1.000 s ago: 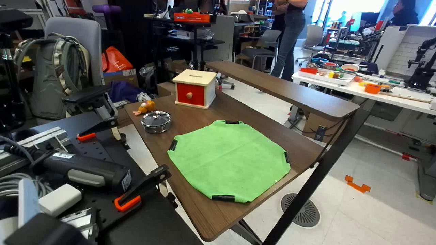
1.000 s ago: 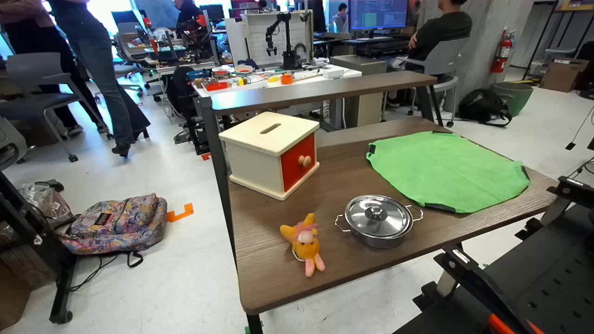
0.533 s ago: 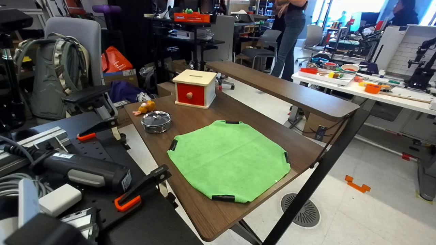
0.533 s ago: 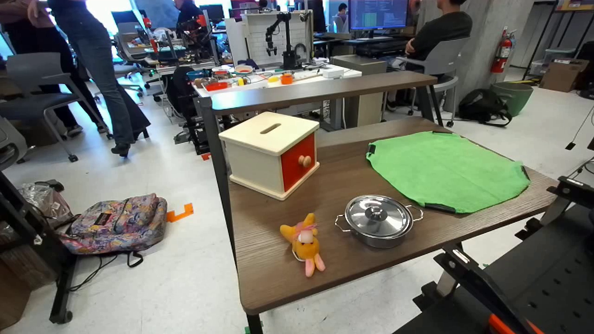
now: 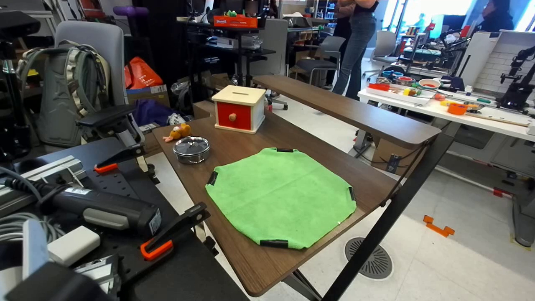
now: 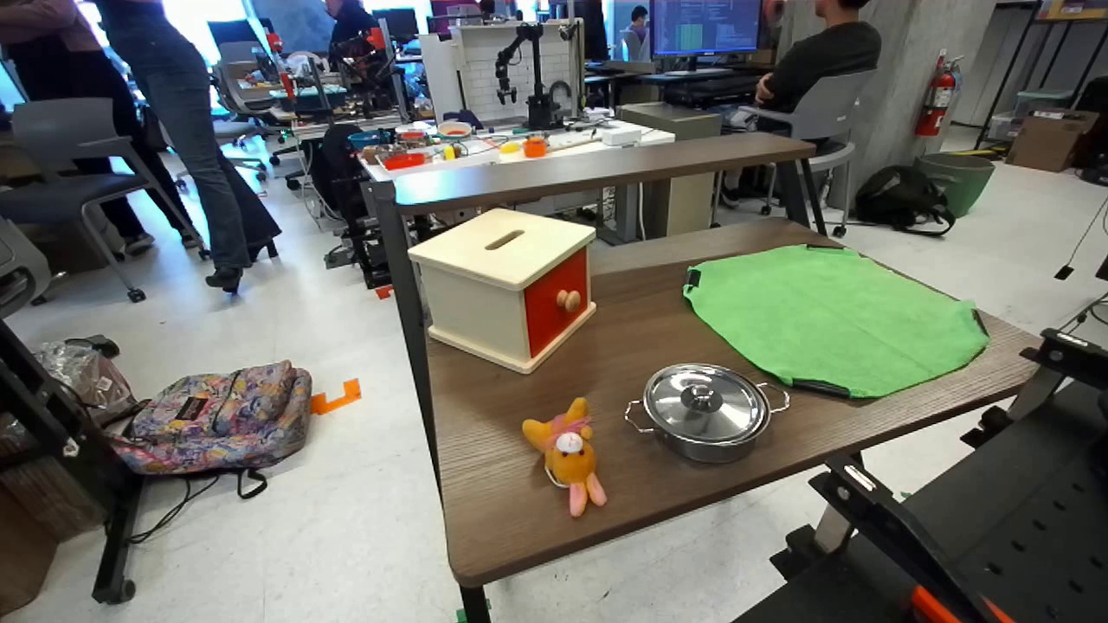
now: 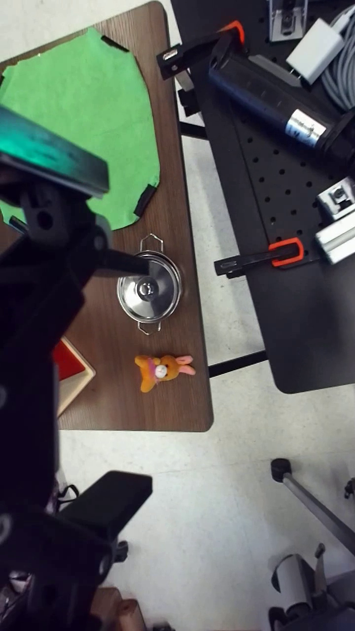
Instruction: Move the doll to the right of the drawer
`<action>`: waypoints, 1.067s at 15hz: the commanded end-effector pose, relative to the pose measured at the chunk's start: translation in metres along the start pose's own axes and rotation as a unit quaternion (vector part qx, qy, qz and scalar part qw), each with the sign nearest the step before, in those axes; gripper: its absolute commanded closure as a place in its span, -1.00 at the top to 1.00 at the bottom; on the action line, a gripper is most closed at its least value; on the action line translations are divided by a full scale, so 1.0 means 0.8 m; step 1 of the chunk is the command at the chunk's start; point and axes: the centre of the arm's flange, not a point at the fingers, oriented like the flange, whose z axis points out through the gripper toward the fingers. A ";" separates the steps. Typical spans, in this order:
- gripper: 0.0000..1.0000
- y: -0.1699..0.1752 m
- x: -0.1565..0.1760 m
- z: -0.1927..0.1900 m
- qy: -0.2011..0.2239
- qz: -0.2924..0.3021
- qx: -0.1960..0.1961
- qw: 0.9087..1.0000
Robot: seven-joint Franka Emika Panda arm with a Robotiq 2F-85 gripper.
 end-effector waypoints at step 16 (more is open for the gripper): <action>1.00 -0.104 0.147 0.302 0.009 0.038 -0.041 0.998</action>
